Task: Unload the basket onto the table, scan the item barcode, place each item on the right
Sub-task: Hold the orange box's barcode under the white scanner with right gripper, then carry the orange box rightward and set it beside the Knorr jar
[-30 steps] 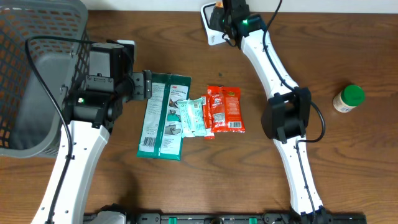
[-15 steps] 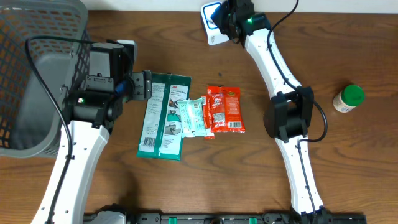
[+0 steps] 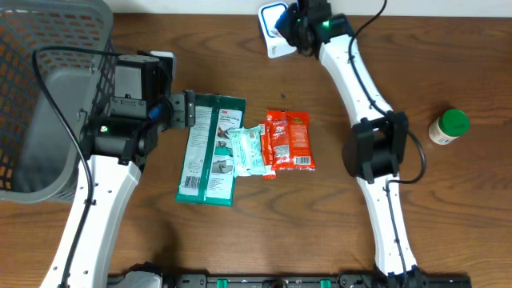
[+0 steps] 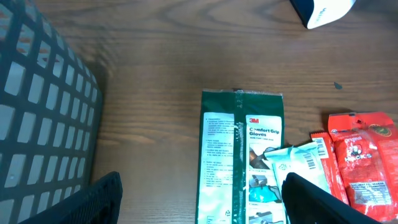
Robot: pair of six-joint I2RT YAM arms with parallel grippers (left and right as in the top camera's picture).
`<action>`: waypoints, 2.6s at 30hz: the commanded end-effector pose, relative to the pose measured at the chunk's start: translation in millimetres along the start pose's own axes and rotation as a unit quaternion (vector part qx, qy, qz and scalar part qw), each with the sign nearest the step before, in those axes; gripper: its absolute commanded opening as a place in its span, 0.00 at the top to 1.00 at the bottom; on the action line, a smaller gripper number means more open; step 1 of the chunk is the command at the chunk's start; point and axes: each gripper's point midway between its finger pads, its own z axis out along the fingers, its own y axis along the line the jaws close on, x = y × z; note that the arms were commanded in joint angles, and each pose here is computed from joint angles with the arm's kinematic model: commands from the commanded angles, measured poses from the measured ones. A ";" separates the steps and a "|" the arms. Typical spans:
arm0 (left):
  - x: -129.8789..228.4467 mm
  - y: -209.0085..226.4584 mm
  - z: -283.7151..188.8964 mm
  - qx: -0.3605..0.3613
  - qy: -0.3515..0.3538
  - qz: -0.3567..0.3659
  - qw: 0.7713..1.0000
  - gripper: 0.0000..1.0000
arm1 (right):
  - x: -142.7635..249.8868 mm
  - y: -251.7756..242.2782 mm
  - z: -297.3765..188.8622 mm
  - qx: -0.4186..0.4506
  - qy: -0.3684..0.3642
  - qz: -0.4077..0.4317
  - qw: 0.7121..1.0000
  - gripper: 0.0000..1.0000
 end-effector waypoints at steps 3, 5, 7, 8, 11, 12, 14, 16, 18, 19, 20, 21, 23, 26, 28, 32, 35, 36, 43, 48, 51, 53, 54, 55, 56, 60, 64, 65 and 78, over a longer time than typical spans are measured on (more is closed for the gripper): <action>0.3 1.0 1.1 -0.003 0.002 -0.002 1.000 0.17 | -36.5 53.3 -139.1 -0.043 -0.047 -0.138 0.988 0.99; 0.3 1.0 1.1 -0.003 0.002 -0.002 1.000 0.18 | -37.0 47.7 -171.8 -0.028 -0.043 -0.171 0.984 0.99; 0.3 1.0 1.1 -0.003 0.002 -0.002 1.000 0.18 | -35.1 34.6 -204.5 -0.004 -0.032 -0.205 0.978 0.99; 0.3 1.0 1.1 -0.003 0.002 -0.002 1.000 0.18 | -34.3 27.4 -219.5 0.007 -0.027 -0.220 0.975 0.99; 0.3 1.0 1.1 -0.003 0.002 -0.002 1.000 0.18 | -29.6 1.2 -253.1 0.043 -0.001 -0.263 0.964 0.99; 0.3 1.0 1.1 -0.003 0.002 -0.002 1.000 0.18 | -27.8 -7.8 -260.8 0.055 0.010 -0.274 0.960 0.99; 0.3 1.0 1.1 -0.003 0.002 -0.002 1.000 0.17 | -25.2 -35.0 -275.5 0.096 0.035 -0.290 0.951 0.99; 0.3 1.0 1.1 -0.003 0.002 -0.002 1.000 0.18 | -27.4 -63.5 -283.8 0.149 0.052 -0.289 0.944 0.99; 0.3 1.0 1.1 -0.003 0.002 -0.002 1.000 0.18 | -30.1 -92.2 -289.0 0.206 0.069 -0.288 0.932 0.99; 0.4 1.0 1.1 -0.003 0.002 -0.002 1.000 0.18 | -34.1 -107.6 -291.3 0.240 0.074 -0.288 0.924 0.99; 0.3 1.0 1.1 -0.003 0.002 -0.002 1.000 0.17 | -36.6 -114.7 -290.1 0.254 0.078 -0.295 0.918 0.99; 0.3 1.0 1.1 -0.003 0.002 -0.002 1.000 0.17 | -37.3 -124.3 -287.5 0.269 0.087 -0.301 0.911 0.99; 0.4 1.0 1.1 -0.003 0.002 -0.002 1.000 0.17 | -36.3 -139.1 -283.1 0.295 0.101 -0.297 0.903 0.99; 0.3 1.0 1.1 -0.003 0.002 -0.002 1.000 0.17 | -33.6 -169.4 -276.0 0.352 0.126 -0.297 0.879 0.99; 0.3 1.0 1.1 -0.003 0.002 -0.002 1.000 0.18 | -30.8 -189.7 -268.3 0.385 0.142 -0.298 0.862 0.99; 0.4 1.0 1.1 -0.003 0.002 -0.002 1.000 0.18 | -27.2 -228.2 -248.6 0.439 0.158 -0.296 0.833 0.99; 0.6 1.0 1.3 -0.003 0.002 -0.002 1.000 0.18 | -24.7 -261.7 -232.3 0.481 0.158 -0.295 0.811 0.99; 0.7 1.0 1.3 -0.003 0.002 -0.002 1.000 0.17 | -24.7 -271.0 -228.0 0.492 0.156 -0.297 0.803 0.99; 0.7 1.0 1.3 -0.003 0.002 -0.002 1.000 0.17 | -32.5 -321.8 -207.4 0.556 0.110 -0.311 0.763 0.99; 0.7 1.0 1.3 -0.003 0.002 -0.002 1.000 0.17 | -30.1 -340.8 -192.3 0.556 0.094 -0.308 0.766 0.99; 0.7 1.0 1.3 -0.003 0.002 -0.002 1.000 0.18 | -29.2 -344.2 -190.3 0.556 0.092 -0.307 0.767 0.48; 0.7 1.0 1.3 -0.003 0.002 -0.002 1.000 0.17 | -28.8 -344.0 -190.6 0.554 0.101 -0.317 0.763 0.32; 0.7 1.0 1.3 -0.003 0.002 -0.002 1.000 0.17 | -29.3 -343.5 -190.7 0.553 0.108 -0.329 0.758 0.30; 0.7 1.0 1.3 -0.003 0.002 -0.002 1.000 0.17 | -29.8 -342.4 -190.5 0.551 0.113 -0.337 0.755 0.23; 0.7 1.0 1.3 -0.003 0.002 -0.002 1.000 0.17 | -30.5 -341.1 -190.4 0.549 0.115 -0.342 0.754 0.19; 0.7 1.0 1.3 -0.003 0.002 -0.002 1.000 0.18 | -16.2 -317.2 -174.1 0.466 0.149 -0.323 0.810 0.17; 0.7 1.0 1.3 -0.003 0.002 -0.002 1.000 0.18 | -8.6 -299.0 -168.0 0.411 0.170 -0.306 0.842 0.21; 0.7 1.0 1.3 -0.003 0.002 -0.002 1.000 0.18 | -7.6 -296.3 -167.7 0.405 0.172 -0.305 0.845 0.22; 0.7 1.0 1.3 -0.003 0.002 -0.002 1.000 0.17 | -0.9 -301.8 -166.4 0.370 0.197 -0.272 0.866 0.94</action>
